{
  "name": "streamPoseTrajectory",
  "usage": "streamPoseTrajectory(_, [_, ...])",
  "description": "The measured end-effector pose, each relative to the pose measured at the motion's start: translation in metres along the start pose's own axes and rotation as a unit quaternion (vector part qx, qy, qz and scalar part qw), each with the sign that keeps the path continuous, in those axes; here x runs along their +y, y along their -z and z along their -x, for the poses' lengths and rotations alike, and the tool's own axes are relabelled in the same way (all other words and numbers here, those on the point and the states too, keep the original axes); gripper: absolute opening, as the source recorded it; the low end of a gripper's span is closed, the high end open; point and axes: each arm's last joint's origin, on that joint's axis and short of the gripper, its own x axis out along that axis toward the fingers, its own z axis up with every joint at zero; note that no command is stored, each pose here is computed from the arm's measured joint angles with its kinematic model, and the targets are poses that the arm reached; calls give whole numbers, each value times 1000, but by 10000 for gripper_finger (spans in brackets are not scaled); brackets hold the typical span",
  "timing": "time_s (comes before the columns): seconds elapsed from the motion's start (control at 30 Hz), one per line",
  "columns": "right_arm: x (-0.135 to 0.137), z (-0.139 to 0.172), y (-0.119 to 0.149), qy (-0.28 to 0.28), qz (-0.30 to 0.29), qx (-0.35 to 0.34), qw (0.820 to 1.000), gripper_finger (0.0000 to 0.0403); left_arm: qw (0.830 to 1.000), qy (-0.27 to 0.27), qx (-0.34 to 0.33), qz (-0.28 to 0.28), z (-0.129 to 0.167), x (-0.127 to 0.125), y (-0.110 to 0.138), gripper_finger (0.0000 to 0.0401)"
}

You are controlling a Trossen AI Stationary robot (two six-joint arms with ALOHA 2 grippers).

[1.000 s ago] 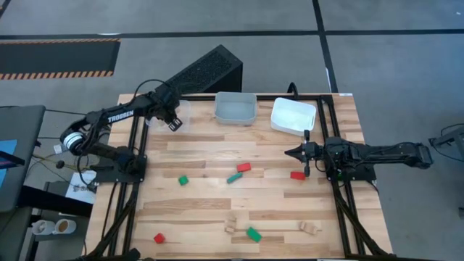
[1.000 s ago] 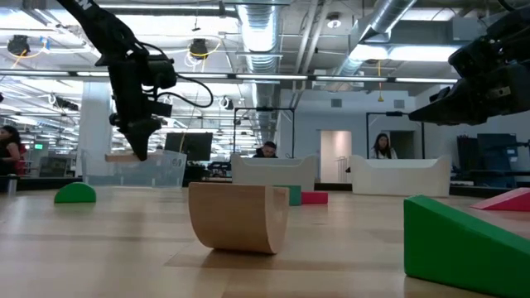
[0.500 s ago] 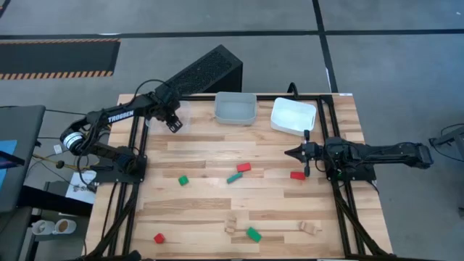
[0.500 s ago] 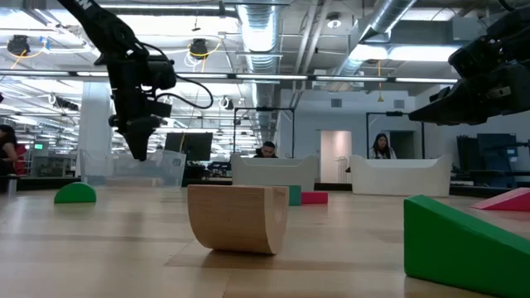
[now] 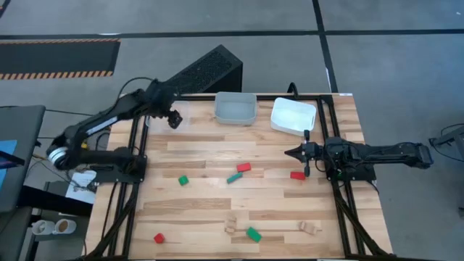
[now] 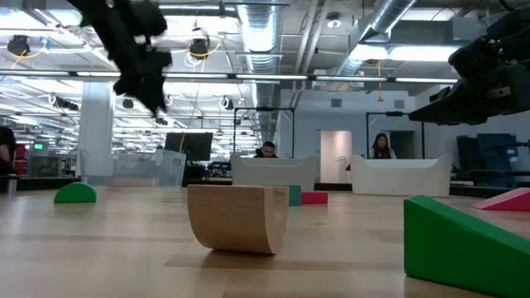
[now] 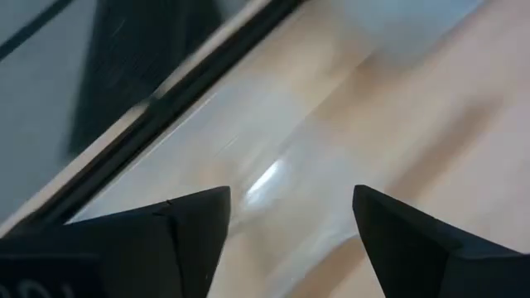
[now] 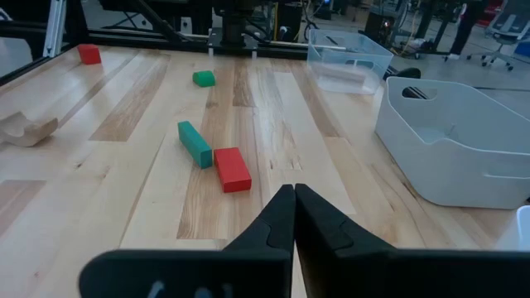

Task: Sort & place blocks by color
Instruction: Put the top right red block into the white bin

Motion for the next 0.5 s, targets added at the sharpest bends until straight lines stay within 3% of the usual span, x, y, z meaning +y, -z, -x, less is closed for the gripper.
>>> streamPoseTrajectory(0.13, [0,0,0,0,0,0,1000,27,986,122,-115,-13,26,-31,10,241])
streamPoseTrajectory(0.27, [0,0,0,0,0,0,1000,28,964,190,-188,-17,45,-54,31,241])
streamPoseTrajectory(0.5, [0,0,0,0,0,0,1000,28,951,248,-187,-14,50,-80,67,241])
